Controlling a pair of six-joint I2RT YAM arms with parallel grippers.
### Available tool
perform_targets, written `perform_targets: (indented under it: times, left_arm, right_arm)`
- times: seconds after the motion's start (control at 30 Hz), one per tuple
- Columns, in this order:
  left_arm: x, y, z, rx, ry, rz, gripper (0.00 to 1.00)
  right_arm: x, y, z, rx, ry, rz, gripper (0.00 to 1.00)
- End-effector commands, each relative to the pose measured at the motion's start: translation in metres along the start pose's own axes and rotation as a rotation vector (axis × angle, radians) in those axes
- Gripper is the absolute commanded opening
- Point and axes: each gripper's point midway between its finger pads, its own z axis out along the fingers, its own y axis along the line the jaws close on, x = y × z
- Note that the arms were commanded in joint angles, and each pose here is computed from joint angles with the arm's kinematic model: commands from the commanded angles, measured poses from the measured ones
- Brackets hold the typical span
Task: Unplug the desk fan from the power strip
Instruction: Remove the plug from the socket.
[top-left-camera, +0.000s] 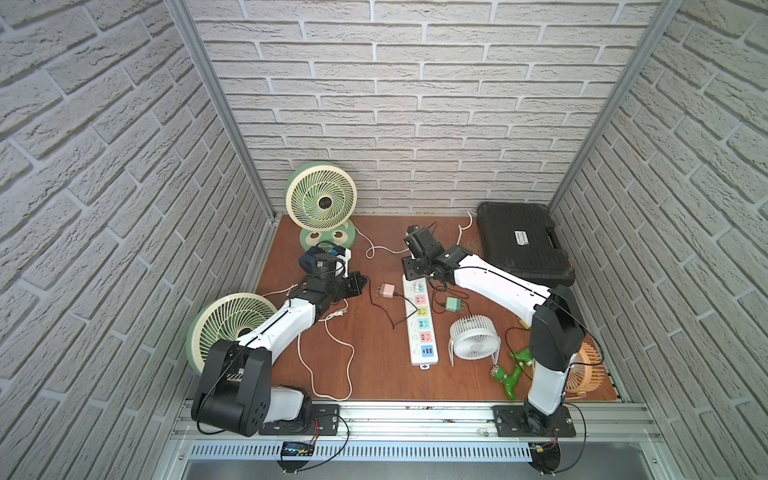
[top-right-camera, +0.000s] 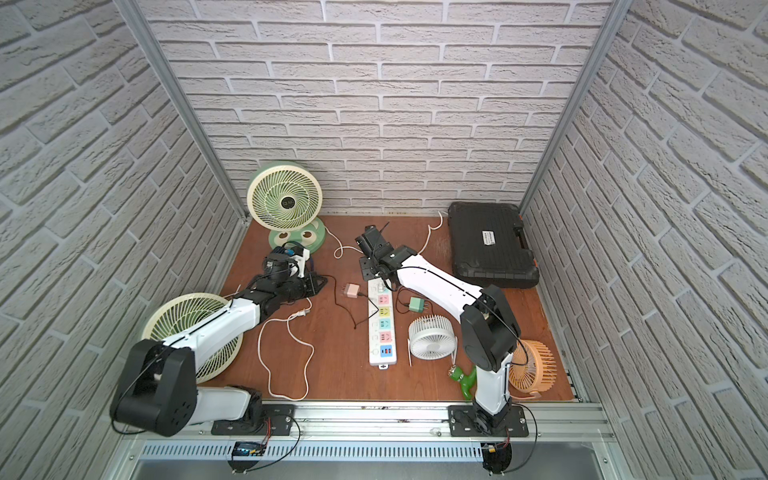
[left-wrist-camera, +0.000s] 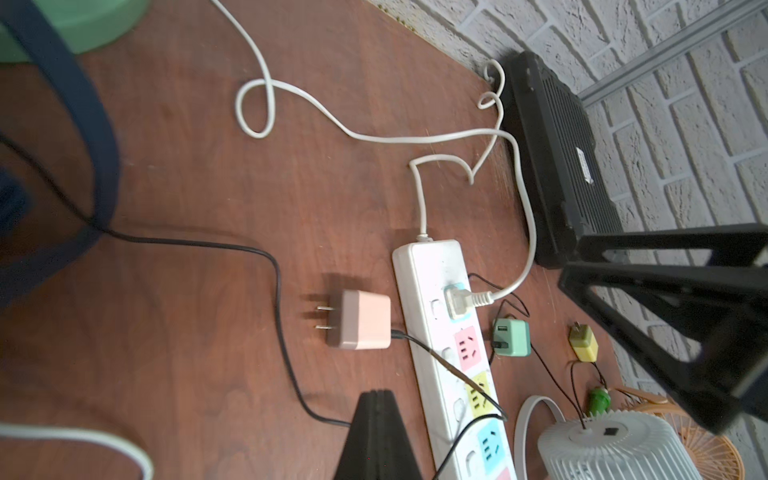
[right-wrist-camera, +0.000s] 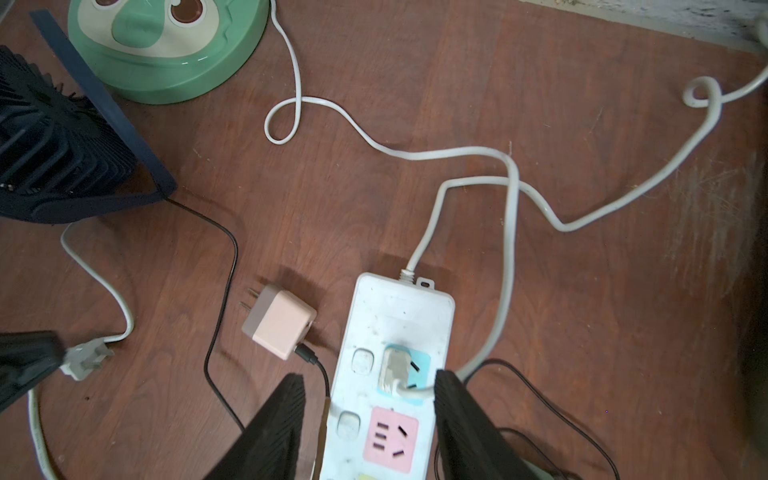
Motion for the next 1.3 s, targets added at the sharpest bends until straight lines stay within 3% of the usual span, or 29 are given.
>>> perform_targets:
  times: [0.0, 0.33, 0.8, 1.27]
  left_arm:
    - [-0.017, -0.024, 0.014, 0.097, -0.035, 0.032, 0.00]
    - [-0.015, -0.038, 0.060, 0.197, 0.033, 0.017, 0.00]
    - [0.007, -0.055, 0.113, 0.292, 0.129, -0.026, 0.00]
    - [0.027, -0.053, 0.134, 0.290, 0.181, -0.048, 0.00]
  right_arm:
    - [0.005, -0.006, -0.015, 0.000, -0.031, 0.038, 0.54]
    - [0.043, -0.016, 0.000, -0.011, -0.021, 0.079, 0.52]
    - [0.058, -0.011, 0.043, -0.016, -0.055, 0.133, 0.45]
    - [0.064, -0.010, 0.070, 0.021, -0.032, 0.147, 0.33]
